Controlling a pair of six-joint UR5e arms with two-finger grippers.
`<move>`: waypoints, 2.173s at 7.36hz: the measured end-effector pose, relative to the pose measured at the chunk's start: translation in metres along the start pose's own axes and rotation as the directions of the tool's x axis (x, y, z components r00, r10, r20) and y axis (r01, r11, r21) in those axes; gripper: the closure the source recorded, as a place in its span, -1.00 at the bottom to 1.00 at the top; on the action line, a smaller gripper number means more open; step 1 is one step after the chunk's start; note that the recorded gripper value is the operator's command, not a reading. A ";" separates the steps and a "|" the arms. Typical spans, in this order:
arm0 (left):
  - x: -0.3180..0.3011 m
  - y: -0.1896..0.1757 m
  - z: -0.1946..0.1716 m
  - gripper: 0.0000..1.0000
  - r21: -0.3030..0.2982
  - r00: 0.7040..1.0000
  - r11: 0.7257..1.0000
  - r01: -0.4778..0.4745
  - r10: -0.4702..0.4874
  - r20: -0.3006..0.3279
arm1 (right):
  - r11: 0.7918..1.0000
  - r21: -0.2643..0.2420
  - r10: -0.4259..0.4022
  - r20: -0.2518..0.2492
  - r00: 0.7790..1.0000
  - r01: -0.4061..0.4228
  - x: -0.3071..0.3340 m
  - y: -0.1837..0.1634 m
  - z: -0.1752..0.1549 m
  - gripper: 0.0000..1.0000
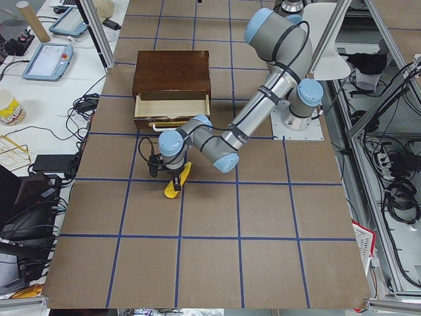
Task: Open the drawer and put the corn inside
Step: 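Grasp the yellow corn cob by its end with the left gripper, then lift the corn and carry it over the open drawer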
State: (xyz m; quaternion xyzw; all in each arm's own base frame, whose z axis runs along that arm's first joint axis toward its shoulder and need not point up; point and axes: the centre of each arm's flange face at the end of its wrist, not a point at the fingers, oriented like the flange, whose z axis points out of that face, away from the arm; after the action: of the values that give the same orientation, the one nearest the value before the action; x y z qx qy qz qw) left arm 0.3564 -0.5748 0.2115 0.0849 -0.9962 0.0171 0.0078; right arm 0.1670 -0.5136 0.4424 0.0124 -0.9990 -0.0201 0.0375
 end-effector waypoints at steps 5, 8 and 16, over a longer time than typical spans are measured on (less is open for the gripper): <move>0.000 0.000 0.017 -0.90 -0.019 0.999 0.999 0.034 -0.034 -0.018 | 1.000 0.000 0.000 0.000 1.000 0.000 0.000 0.000 0.000 -1.00; -0.002 -0.003 0.023 0.44 -0.002 1.000 1.000 0.025 -0.025 -0.008 | 1.000 0.000 0.000 0.000 1.000 0.000 0.000 0.000 0.000 -1.00; 0.001 -0.010 -0.007 1.00 0.038 1.000 0.999 -0.013 0.012 0.026 | 1.000 0.000 0.000 0.000 1.000 0.000 0.000 0.000 0.000 -1.00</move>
State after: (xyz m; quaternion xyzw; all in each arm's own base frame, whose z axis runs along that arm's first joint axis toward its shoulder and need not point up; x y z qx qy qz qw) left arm 0.3574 -0.5841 0.2184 0.0788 -0.9963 0.0348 -0.0070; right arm 0.1670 -0.5133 0.4426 0.0124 -0.9990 -0.0201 0.0375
